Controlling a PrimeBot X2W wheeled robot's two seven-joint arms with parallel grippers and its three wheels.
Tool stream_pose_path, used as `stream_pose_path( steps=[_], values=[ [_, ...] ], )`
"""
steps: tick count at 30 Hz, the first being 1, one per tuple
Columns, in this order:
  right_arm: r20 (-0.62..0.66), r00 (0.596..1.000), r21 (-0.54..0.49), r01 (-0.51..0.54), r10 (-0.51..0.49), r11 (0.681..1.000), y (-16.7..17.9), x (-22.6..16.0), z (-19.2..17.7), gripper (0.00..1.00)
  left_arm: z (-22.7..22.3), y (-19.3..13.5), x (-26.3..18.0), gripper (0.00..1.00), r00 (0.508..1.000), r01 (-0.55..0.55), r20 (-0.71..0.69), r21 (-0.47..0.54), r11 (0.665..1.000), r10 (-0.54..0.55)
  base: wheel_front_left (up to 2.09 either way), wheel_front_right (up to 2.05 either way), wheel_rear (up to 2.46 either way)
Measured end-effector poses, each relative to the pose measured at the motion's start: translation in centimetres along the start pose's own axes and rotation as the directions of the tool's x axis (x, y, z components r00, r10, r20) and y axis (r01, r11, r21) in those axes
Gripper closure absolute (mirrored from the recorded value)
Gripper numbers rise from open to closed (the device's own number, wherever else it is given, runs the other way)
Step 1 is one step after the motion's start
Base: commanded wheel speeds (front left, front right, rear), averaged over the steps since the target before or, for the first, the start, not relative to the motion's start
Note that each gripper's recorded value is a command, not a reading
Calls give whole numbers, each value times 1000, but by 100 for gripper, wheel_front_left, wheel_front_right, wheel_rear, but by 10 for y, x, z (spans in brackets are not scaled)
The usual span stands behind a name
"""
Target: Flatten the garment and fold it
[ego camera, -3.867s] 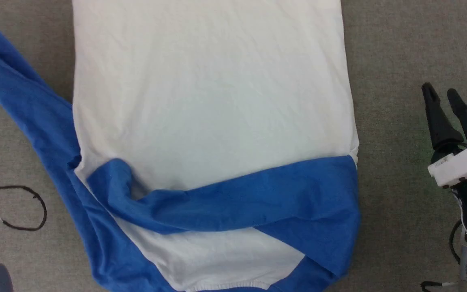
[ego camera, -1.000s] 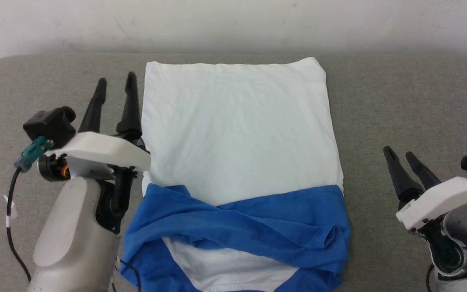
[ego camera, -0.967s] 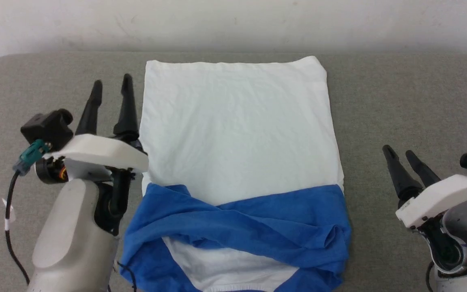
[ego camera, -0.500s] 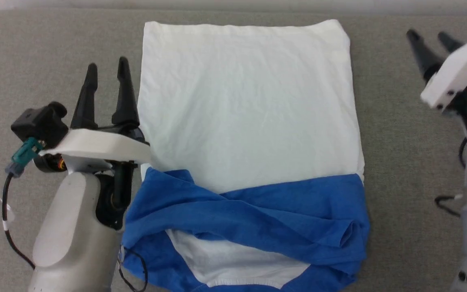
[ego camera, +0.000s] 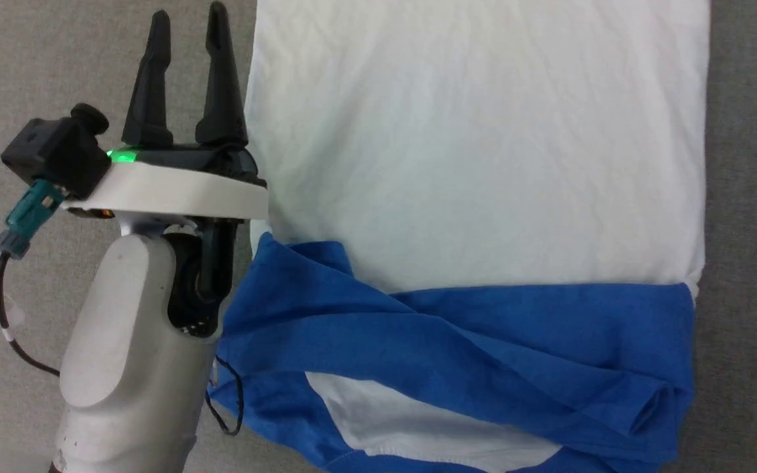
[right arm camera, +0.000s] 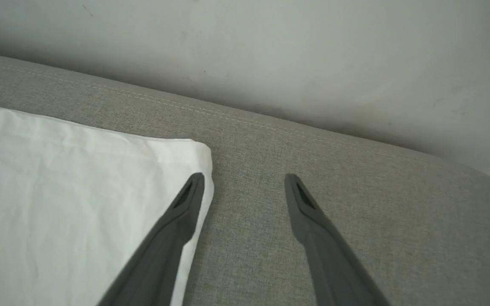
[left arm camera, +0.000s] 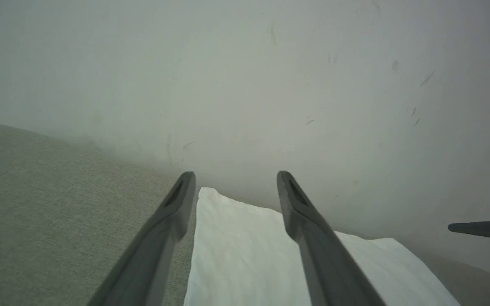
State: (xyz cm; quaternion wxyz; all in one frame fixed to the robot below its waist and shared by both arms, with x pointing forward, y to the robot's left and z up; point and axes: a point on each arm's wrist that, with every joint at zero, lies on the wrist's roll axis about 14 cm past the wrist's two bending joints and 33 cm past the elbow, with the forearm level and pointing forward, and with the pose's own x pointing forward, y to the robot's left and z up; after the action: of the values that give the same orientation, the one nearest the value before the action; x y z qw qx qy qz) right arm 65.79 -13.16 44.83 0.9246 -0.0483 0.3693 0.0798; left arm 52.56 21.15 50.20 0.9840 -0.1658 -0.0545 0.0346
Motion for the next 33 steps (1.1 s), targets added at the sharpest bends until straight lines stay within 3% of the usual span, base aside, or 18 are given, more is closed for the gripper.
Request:
stream_pose_path(
  steps=[8, 14, 15, 16, 17, 18, 25, 30, 33],
  values=[
    [-235, 971, -100, -60, 35, 993, 31, 56, -44, 0, -36, 30, -5, 0, 994, -62, -86, 46, 997, 66, 0, 0, 0],
    [-279, 959, -127, -82, 43, 988, 40, 73, -52, 0, -49, 43, -7, 0, 988, -85, -124, 69, 994, 93, 0, 0, 0],
    [-291, 956, -129, -85, 44, 988, 40, 74, -54, 9, -51, 43, -5, 0, 987, -84, -134, 68, 994, 92, 0, 0, 0],
    [-299, 953, -126, -89, 48, 988, 41, 75, -55, 64, -53, 42, -2, 0, 985, -76, -147, 71, 995, 86, 0, 0, 0],
    [-304, 951, -120, -95, 55, 988, 42, 75, -55, 93, -52, 40, 2, 0, 985, -63, -153, 76, 995, 75, 0, 0, 0],
    [-302, 951, -119, -99, 59, 988, 42, 75, -55, 100, -50, 39, 9, 0, 986, -55, -153, 75, 996, 66, 0, 0, 0],
    [-289, 954, -128, -113, 72, 985, 43, 70, -53, 100, -37, 17, 66, 0, 962, 41, -272, 73, 996, -20, 0, 0, 0],
    [-269, 957, -100, -142, 110, 985, 46, 64, -53, 100, -44, 8, 100, 0, 881, 92, -473, 125, 988, -22, 0, 0, 0],
    [-261, 957, -91, -153, 125, 984, 46, 59, -53, 100, -57, 15, 110, 0, 797, 97, -602, 200, 975, 44, 0, 0, 0]
  ],
)
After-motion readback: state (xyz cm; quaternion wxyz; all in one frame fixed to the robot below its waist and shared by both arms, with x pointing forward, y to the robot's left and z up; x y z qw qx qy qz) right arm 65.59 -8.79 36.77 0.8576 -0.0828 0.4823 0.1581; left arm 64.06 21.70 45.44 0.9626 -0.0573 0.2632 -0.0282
